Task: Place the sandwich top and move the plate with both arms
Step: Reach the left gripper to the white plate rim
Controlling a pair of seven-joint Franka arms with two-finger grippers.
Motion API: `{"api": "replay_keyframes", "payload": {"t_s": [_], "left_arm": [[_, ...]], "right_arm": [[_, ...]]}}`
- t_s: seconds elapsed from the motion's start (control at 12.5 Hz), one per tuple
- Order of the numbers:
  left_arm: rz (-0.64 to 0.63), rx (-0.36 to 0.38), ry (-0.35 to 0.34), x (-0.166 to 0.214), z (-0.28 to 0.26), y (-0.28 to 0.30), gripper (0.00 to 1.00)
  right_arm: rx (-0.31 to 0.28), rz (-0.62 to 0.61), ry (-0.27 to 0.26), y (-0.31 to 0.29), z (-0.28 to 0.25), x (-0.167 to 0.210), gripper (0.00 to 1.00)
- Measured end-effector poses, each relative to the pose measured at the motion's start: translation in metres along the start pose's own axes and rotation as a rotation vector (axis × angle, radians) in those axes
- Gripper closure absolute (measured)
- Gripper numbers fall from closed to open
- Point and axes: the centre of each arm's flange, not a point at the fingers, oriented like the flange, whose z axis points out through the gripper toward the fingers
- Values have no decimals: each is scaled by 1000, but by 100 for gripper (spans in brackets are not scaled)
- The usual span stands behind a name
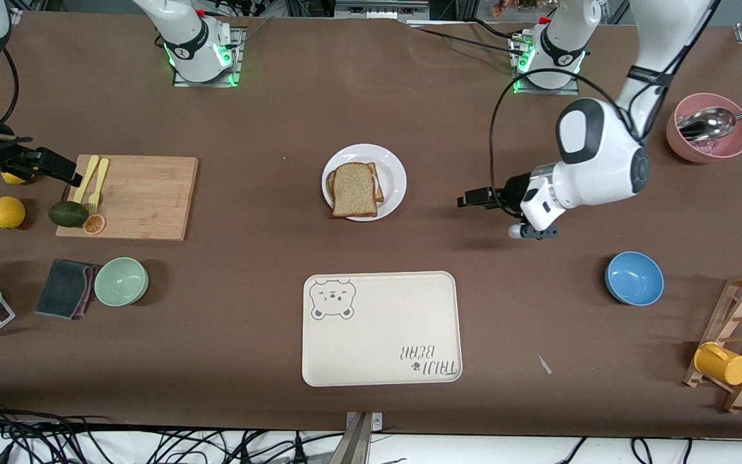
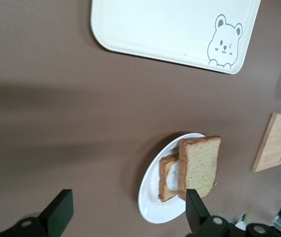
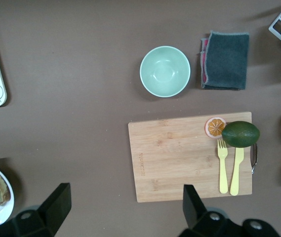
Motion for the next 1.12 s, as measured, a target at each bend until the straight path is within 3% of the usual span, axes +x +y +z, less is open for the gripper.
{"api": "replay_keyframes", "payload": {"t_s": [0.16, 0.4, 0.88, 1.12], "left_arm": [[-25, -92, -22, -10, 28, -11, 2], [41, -203, -27, -12, 59, -33, 2], [112, -230, 47, -58, 134, -12, 0], [122, -269, 104, -76, 157, -33, 0]], "right_arm": [[-13, -9, -3, -3, 2, 1, 0], [-16, -9, -37, -3, 13, 3, 0], [-24, 24, -50, -2, 16, 3, 0], [-26, 25, -46, -3, 15, 3, 0]]}}
